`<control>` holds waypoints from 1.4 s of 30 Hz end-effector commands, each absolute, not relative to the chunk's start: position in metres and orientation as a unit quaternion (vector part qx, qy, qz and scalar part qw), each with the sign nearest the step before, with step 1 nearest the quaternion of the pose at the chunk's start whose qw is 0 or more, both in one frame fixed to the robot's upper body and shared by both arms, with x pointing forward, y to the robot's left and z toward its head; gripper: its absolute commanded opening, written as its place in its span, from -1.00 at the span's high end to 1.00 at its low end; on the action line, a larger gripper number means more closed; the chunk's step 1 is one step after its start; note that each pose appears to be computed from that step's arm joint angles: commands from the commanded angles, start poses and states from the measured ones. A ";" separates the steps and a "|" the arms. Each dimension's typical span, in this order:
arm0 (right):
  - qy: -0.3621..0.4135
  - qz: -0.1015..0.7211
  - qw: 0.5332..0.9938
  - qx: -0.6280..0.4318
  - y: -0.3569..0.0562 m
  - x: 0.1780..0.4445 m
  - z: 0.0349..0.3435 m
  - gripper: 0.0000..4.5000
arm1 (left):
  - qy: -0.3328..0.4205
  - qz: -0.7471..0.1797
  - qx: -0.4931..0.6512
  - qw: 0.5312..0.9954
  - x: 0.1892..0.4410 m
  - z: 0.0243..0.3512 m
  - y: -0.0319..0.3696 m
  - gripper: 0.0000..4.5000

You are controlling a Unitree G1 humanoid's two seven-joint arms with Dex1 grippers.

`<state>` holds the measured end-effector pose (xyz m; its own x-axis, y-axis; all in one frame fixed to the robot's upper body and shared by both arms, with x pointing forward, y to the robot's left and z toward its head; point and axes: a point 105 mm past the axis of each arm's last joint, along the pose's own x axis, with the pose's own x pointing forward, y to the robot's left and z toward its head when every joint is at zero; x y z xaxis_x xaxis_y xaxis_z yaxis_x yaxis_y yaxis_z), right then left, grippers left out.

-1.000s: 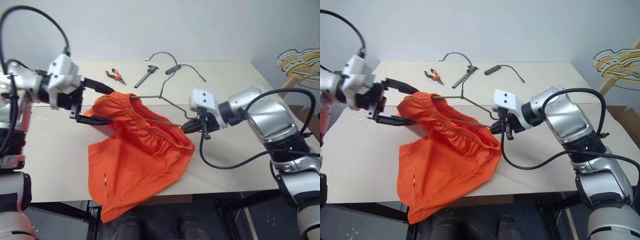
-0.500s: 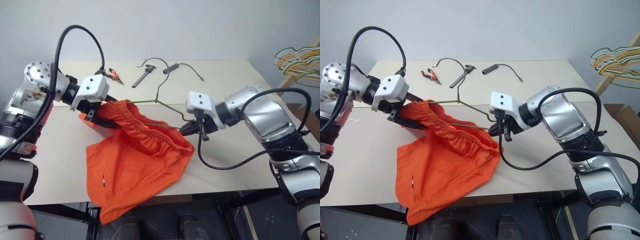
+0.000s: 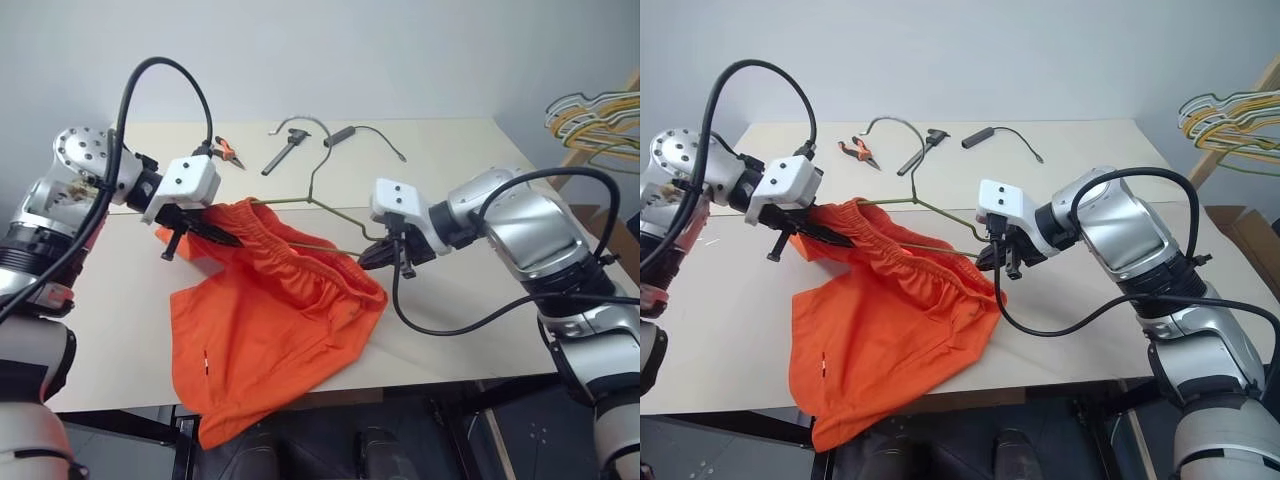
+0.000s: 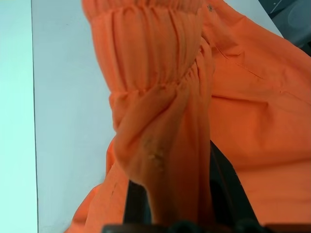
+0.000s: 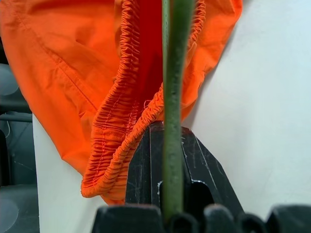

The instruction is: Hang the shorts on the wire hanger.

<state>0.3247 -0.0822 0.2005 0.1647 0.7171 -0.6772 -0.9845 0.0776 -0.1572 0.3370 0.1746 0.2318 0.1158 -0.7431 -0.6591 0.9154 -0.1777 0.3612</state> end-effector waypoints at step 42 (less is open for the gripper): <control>0.147 0.470 0.867 -0.079 -0.092 0.295 0.138 -0.46 | 0.085 -0.636 0.336 0.690 0.335 0.243 0.186 0.99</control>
<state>0.2927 -0.0954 0.1247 0.5045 0.7769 -0.3768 -0.8289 0.5579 0.0405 0.3386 0.1868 0.2319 0.1736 -0.8054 -0.5667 0.9446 -0.0266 0.3272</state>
